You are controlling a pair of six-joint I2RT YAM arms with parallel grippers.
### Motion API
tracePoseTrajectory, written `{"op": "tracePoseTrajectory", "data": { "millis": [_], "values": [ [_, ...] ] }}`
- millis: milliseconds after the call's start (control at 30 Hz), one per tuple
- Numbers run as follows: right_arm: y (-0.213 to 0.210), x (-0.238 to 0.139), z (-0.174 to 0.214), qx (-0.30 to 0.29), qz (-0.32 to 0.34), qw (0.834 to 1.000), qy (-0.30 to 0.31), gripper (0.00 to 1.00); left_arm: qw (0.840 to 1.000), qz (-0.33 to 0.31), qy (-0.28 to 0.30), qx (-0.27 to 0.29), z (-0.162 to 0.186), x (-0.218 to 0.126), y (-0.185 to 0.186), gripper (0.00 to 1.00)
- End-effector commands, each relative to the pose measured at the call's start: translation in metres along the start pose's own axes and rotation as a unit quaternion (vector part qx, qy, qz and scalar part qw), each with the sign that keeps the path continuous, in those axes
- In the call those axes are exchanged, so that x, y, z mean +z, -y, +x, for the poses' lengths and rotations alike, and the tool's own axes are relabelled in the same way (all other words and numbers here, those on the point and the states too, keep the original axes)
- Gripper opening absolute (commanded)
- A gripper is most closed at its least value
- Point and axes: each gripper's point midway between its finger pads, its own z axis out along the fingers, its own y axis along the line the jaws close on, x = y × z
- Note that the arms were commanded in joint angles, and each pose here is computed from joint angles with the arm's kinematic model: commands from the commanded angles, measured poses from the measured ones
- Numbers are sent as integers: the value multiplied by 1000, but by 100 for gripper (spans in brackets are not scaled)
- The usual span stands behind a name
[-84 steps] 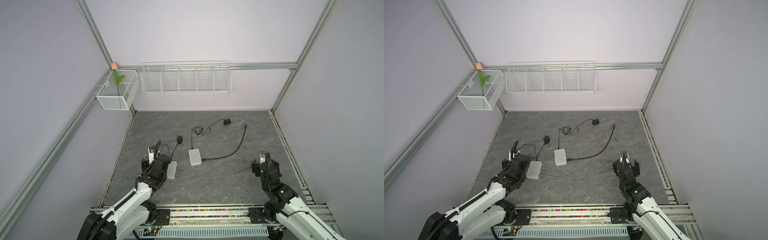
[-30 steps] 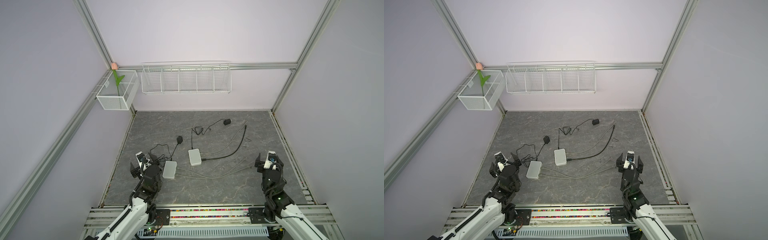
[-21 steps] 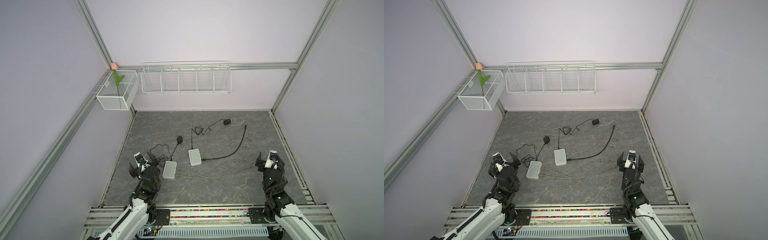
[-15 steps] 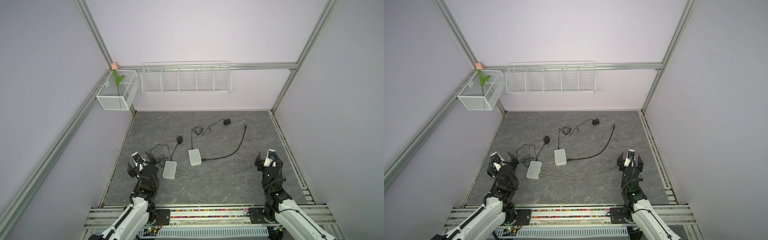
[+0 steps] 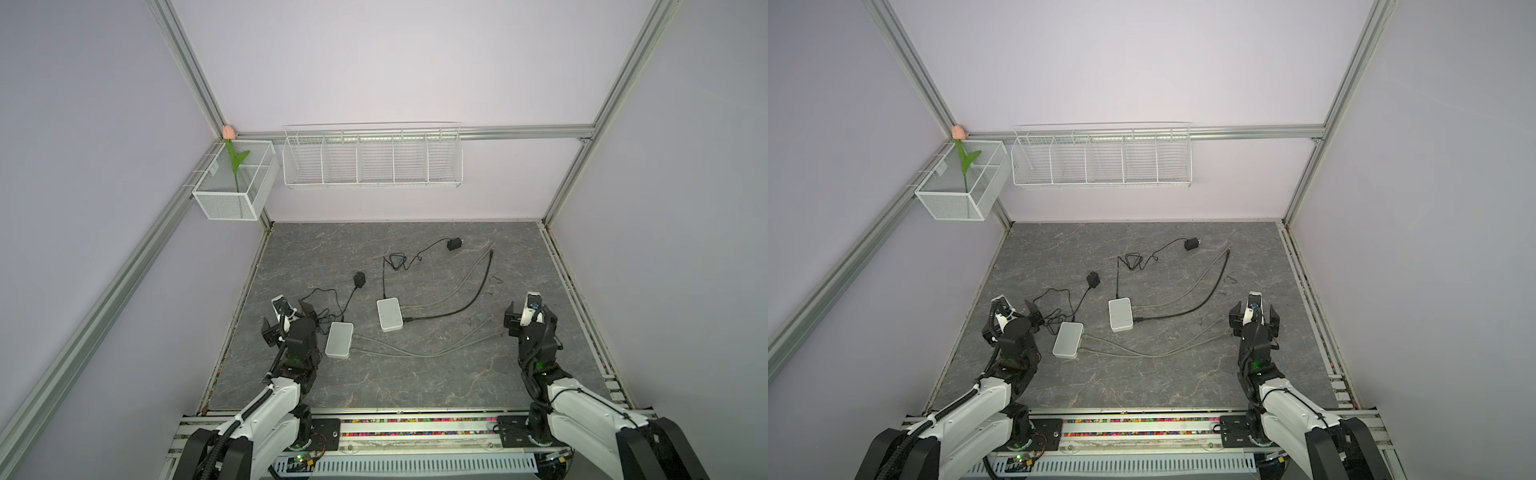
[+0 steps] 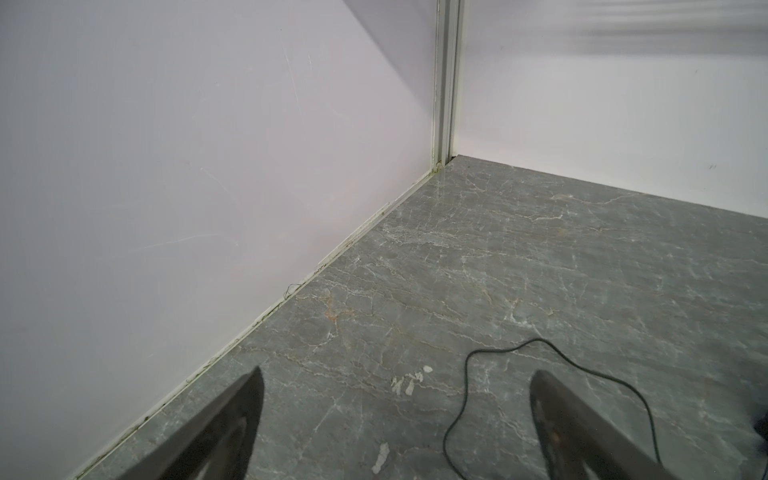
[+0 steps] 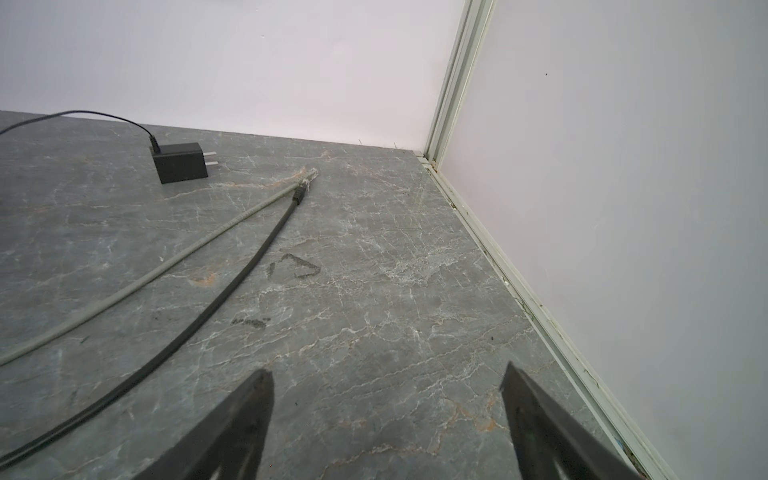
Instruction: Insert the plug into the switch port
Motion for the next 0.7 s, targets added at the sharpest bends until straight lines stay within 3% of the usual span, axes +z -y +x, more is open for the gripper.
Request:
{"op": "tracePoseTrajectory", "data": {
  "millis": [0, 667],
  "values": [
    [1, 4, -18, 19, 5, 999, 28, 89, 1000, 8, 20, -22, -16, 5, 6, 98],
    [-7, 25, -22, 10, 9, 999, 30, 89, 1000, 3, 25, -17, -17, 18, 14, 99]
  ]
}}
